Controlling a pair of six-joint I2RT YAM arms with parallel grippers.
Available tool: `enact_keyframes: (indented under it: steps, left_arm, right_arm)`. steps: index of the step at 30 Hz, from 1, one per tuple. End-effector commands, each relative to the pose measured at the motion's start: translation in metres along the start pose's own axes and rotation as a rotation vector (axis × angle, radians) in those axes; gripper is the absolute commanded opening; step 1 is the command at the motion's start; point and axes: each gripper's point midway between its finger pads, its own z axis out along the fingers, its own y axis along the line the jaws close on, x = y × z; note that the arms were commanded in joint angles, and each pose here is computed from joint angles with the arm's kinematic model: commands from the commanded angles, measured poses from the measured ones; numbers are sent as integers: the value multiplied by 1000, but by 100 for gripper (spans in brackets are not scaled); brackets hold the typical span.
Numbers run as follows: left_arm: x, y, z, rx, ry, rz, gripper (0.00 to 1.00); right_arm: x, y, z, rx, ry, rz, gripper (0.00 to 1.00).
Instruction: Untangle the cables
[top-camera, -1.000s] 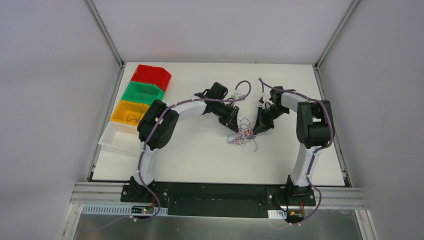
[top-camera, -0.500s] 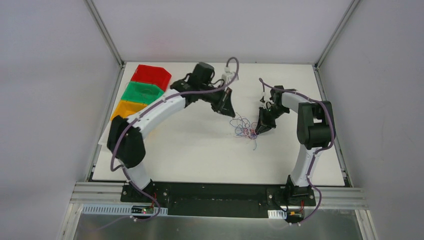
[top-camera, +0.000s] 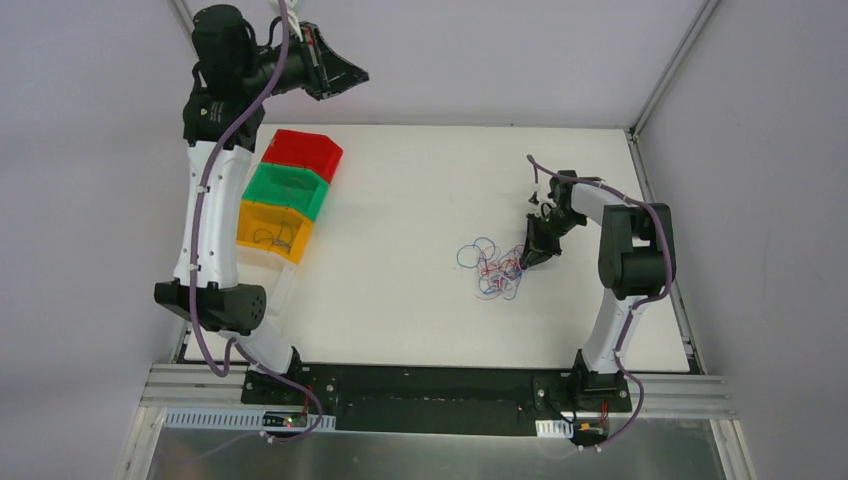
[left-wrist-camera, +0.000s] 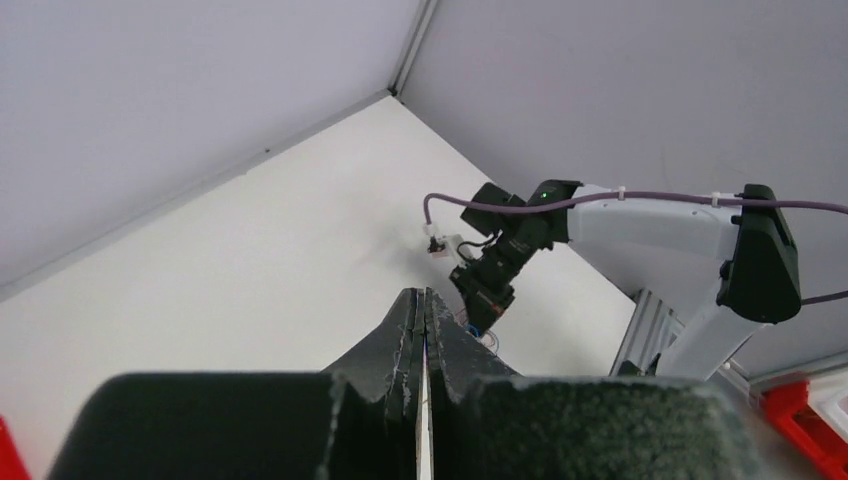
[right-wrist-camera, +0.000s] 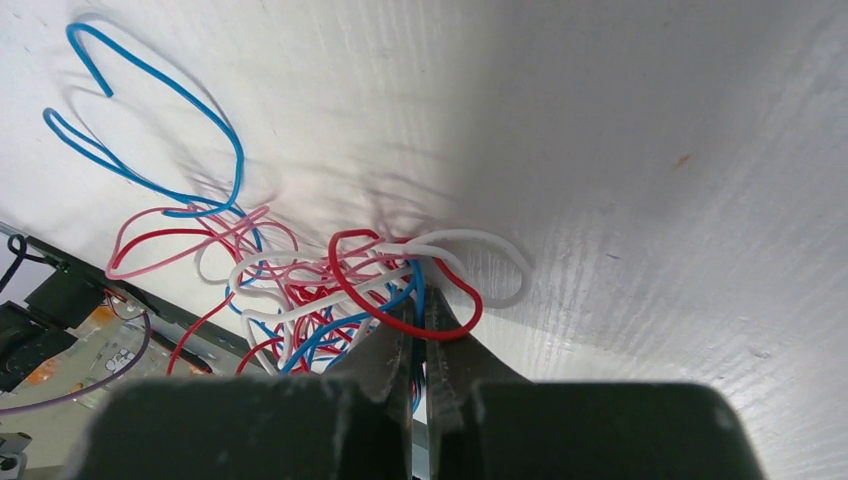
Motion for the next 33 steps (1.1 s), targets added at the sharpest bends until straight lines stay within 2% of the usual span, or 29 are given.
enact_keyframes:
  steps: [1,4,6,9,12,15,20,26,30,33]
  left_arm:
    - [39,9,-9,19,100,-94,7]
    - [109,12,0,32,229,-141,44]
    - [161,6,9,50,327,-89,59]
    - [230,-6,28,109,464,23,69]
    - [280,-20,55,187,579,54,76]
    - [320,-26,83,233,667,84,77]
    - [372,-30,110,303,766,169,70]
    - [404,-53,123,408,808,264,61]
    - [423,-60,130,413,843,269,51]
    - [436,-59,134,398,861,284,48]
  right_arm:
    - [-4,-1,-16,2,-27,-23,0]
    - [-2,17,-21,-75,-31,-6,0]
    - [0,23,-21,-84,-34,-15,0]
    - [6,27,-19,-84,-26,-30,0]
    - [10,31,-17,-87,-16,-38,0]
    - [12,33,-17,-82,-12,-50,0]
    - [15,35,-16,-73,-8,-61,0]
    - [18,35,-14,-69,1,-64,0]
    - [18,36,-12,-64,8,-65,0]
    - [19,36,-11,-65,11,-66,0]
